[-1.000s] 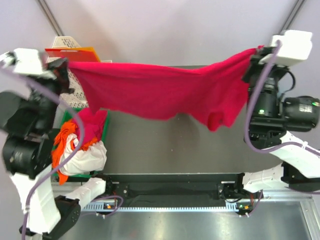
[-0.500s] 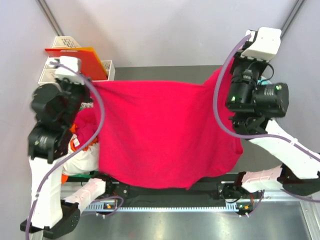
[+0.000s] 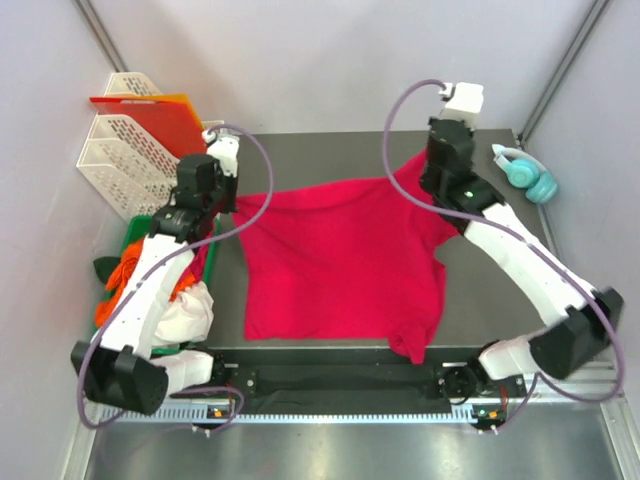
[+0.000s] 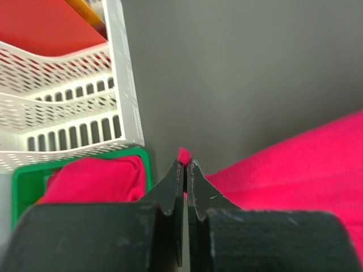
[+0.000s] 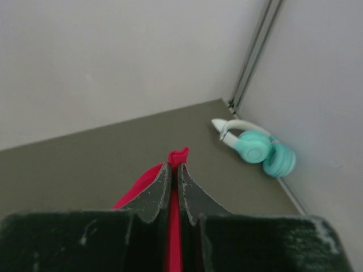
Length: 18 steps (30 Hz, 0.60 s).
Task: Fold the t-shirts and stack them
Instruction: Flatten the tshirt out
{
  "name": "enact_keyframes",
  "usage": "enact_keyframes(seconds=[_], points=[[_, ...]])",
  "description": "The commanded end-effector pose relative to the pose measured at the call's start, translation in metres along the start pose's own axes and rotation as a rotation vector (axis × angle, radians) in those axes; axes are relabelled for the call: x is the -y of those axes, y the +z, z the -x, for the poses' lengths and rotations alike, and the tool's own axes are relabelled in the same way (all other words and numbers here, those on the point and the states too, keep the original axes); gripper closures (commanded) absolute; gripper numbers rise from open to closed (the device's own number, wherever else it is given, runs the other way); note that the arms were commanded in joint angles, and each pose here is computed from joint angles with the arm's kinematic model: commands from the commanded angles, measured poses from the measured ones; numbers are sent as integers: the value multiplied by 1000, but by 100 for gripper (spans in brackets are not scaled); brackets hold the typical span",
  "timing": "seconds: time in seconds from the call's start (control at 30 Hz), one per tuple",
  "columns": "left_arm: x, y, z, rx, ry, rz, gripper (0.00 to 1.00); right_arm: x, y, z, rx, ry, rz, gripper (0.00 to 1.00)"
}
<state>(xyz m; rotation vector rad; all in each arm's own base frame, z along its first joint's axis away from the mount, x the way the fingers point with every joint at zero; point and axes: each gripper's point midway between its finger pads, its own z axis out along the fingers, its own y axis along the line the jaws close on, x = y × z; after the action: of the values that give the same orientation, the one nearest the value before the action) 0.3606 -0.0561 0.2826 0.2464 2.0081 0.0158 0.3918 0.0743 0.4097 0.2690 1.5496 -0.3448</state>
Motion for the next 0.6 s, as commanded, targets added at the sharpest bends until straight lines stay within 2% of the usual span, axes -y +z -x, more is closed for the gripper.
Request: enact_keyframes(seconds=[0.0,0.03,0.1,0.17,0.2,0.23,0.27,0.3,0.33,0.37,0.4,0.43,0.47,0.5,0.57], points=[[-5,42,0,42,35,41,100,-34,35,-51,-108,79,53,100],[-6,51,-4,28,51,46,100,-41,48,-70,-140,53,42,100],[-9,76,-16,-14,60,70,100,-49,64,-72,-148,56,42,100],[-12,101,-25,-57,72,87,100,-66,82,-94,-188,18,49,100],[-15,110,-25,-61,70,100,100,-71,91,-84,-173,31,47,100],[-19,117,-16,-50,64,114,100,-82,102,-104,-205,0,48,100],[-20,135,-28,-87,65,117,100,-87,108,-109,-217,-11,51,100],[-26,143,-27,-86,58,137,100,-92,116,-97,-199,4,54,100],[-31,151,-14,-53,43,157,100,-101,125,-113,-221,-18,54,100],[-34,167,-25,-86,41,166,100,-108,129,-116,-228,-26,63,100],[-40,173,-23,-83,34,183,100,-112,135,-107,-211,-14,63,100],[-47,180,-8,-52,24,204,100,-119,142,-122,-232,-33,70,100],[-51,194,-17,-75,23,220,100,-122,147,-125,-237,-37,71,100],[-59,198,-3,-47,13,239,100,-127,155,-128,-238,-38,69,100],[-66,217,-7,-58,10,264,100,-132,163,-135,-249,-41,75,100]])
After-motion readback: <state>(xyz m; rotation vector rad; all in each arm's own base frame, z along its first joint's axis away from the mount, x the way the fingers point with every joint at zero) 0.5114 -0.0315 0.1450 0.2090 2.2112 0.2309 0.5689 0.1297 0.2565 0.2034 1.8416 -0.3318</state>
